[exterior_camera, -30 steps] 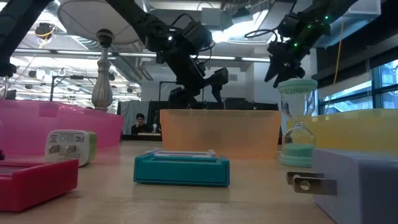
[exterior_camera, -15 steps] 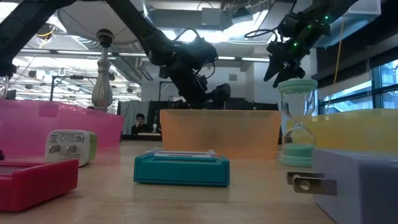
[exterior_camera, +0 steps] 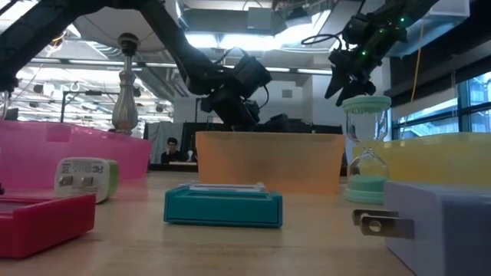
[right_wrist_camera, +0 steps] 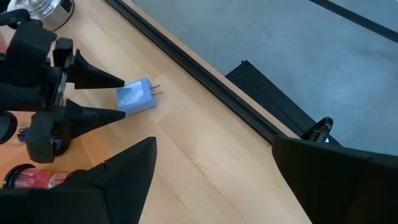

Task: Pick & Place Office items
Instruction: Put the top light blue charger adapter into the yellow bin

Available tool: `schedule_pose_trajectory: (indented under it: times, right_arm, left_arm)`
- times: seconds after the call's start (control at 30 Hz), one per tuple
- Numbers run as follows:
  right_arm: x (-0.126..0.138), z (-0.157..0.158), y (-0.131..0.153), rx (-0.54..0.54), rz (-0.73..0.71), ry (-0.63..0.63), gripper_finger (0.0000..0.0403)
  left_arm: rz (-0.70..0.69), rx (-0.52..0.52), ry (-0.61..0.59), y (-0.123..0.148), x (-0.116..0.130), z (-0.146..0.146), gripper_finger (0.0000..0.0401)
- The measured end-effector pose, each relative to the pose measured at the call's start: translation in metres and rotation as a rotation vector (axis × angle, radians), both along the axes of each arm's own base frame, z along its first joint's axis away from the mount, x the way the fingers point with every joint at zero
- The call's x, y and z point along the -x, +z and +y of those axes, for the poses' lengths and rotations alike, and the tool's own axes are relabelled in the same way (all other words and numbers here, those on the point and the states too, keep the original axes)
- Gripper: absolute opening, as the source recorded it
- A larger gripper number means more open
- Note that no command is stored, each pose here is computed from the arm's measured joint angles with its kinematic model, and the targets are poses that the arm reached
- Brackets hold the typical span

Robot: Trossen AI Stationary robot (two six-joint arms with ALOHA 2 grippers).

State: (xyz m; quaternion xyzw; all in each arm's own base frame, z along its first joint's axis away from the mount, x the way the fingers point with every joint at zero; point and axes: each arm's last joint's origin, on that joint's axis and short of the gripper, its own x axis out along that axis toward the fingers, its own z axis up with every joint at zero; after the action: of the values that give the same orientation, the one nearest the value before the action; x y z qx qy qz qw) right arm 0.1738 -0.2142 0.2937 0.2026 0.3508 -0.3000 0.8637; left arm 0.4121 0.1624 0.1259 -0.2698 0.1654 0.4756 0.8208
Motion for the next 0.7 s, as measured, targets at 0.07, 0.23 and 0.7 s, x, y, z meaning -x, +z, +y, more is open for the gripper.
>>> schedule_pose_trajectory:
  times: [0.07, 0.23, 0.7]
  right_arm:
    - [0.000, 0.000, 0.000, 0.001, 0.000, 0.000, 0.0323]
    - [0.000, 0.000, 0.000, 0.003, 0.001, 0.002, 0.0323]
    - [0.000, 0.000, 0.000, 0.003, 0.001, 0.002, 0.0323]
  left_arm:
    - [0.008, -0.028, 0.002, -0.001, -0.001, 0.001, 0.0308]
    - [0.023, -0.039, -0.035, -0.001, -0.003, -0.001, 0.0308]
    - [0.086, 0.049, -0.121, 0.016, -0.014, -0.001, 0.0308]
